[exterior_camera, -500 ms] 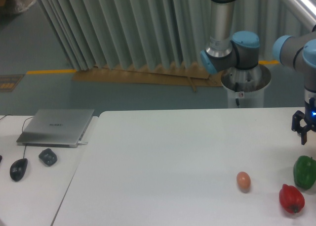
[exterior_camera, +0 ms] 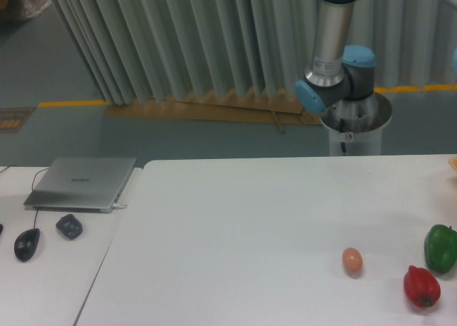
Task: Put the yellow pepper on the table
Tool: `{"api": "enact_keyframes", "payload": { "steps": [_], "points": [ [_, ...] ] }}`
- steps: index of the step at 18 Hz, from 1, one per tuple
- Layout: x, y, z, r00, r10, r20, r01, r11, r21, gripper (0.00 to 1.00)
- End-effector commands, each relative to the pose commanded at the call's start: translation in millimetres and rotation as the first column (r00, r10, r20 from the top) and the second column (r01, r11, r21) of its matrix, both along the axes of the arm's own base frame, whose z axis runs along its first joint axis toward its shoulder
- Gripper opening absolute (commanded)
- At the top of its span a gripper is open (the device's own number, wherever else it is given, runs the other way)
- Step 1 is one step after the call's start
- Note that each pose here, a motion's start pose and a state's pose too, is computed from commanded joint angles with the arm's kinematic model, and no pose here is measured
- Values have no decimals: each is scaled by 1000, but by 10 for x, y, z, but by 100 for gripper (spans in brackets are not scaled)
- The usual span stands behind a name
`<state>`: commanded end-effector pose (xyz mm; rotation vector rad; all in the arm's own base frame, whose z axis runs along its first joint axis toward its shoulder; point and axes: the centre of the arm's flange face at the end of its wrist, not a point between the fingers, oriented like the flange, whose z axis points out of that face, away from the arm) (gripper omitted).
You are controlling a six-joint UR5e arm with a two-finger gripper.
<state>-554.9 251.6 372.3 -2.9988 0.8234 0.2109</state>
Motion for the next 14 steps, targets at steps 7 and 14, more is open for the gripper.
{"api": "enact_keyframes", "payload": {
  "steps": [7, 14],
  "points": [
    [-74, -252, -53, 941, -339, 28, 339, 930, -142, 100],
    [-211, -403, -191, 822, -565, 73, 569, 808, -152, 100]
  ]
}}
